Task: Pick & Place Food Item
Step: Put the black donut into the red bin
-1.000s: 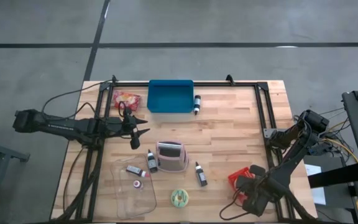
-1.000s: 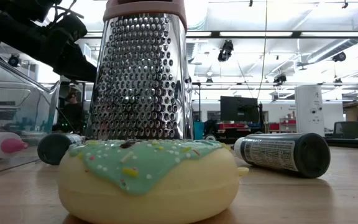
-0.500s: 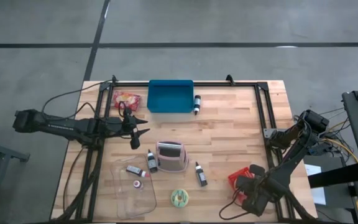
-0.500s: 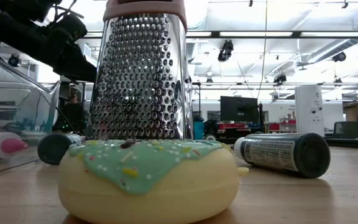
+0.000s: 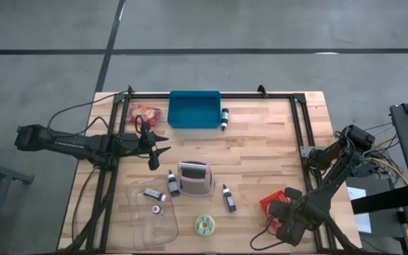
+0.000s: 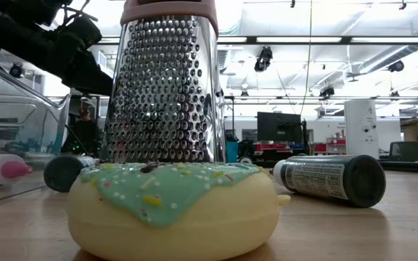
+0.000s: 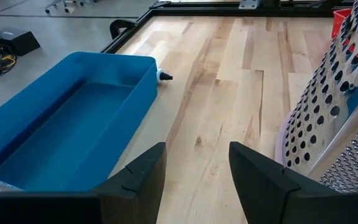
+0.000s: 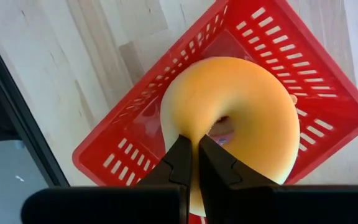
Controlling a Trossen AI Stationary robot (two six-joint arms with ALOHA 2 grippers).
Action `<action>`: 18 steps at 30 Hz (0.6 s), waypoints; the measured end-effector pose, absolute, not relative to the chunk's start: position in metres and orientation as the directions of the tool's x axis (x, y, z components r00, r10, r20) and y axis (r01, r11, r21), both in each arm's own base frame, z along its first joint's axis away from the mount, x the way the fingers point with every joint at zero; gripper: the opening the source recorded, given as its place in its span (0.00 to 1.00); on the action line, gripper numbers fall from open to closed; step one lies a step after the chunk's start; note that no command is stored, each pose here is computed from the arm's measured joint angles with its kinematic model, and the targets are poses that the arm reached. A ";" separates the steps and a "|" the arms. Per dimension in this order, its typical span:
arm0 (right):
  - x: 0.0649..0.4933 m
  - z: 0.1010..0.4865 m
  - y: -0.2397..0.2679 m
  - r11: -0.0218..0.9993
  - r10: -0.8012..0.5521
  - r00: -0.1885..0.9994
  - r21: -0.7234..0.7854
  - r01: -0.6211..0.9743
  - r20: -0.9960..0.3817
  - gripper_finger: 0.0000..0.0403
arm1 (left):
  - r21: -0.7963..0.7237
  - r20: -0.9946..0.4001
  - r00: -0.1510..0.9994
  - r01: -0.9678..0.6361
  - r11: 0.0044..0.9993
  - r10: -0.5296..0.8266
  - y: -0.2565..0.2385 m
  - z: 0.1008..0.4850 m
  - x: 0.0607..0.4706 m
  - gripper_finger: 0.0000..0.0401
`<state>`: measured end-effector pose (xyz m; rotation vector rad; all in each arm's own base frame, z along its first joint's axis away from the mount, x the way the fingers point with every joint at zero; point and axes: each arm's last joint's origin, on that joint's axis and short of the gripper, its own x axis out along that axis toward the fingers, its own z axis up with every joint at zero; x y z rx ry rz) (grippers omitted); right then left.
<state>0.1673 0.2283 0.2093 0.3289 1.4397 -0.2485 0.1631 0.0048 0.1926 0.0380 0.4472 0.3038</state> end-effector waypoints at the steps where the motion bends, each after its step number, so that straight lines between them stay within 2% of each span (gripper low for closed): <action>1: 0.167 0.209 0.228 0.930 0.030 0.118 0.071 0.361 -0.993 0.02 | 0.101 -0.420 0.858 -0.279 0.955 0.295 0.005 0.193 0.163 0.44; 13: 0.167 0.210 0.226 0.934 -0.022 0.148 0.033 0.356 -0.989 0.02 | 0.093 -0.423 0.863 -0.262 0.960 0.277 0.004 0.191 0.163 0.44; 18: 0.166 0.211 0.222 0.929 -0.070 0.144 -0.012 0.370 -0.987 0.02 | 0.060 -0.354 0.911 -0.203 0.977 0.211 0.002 0.194 0.166 0.44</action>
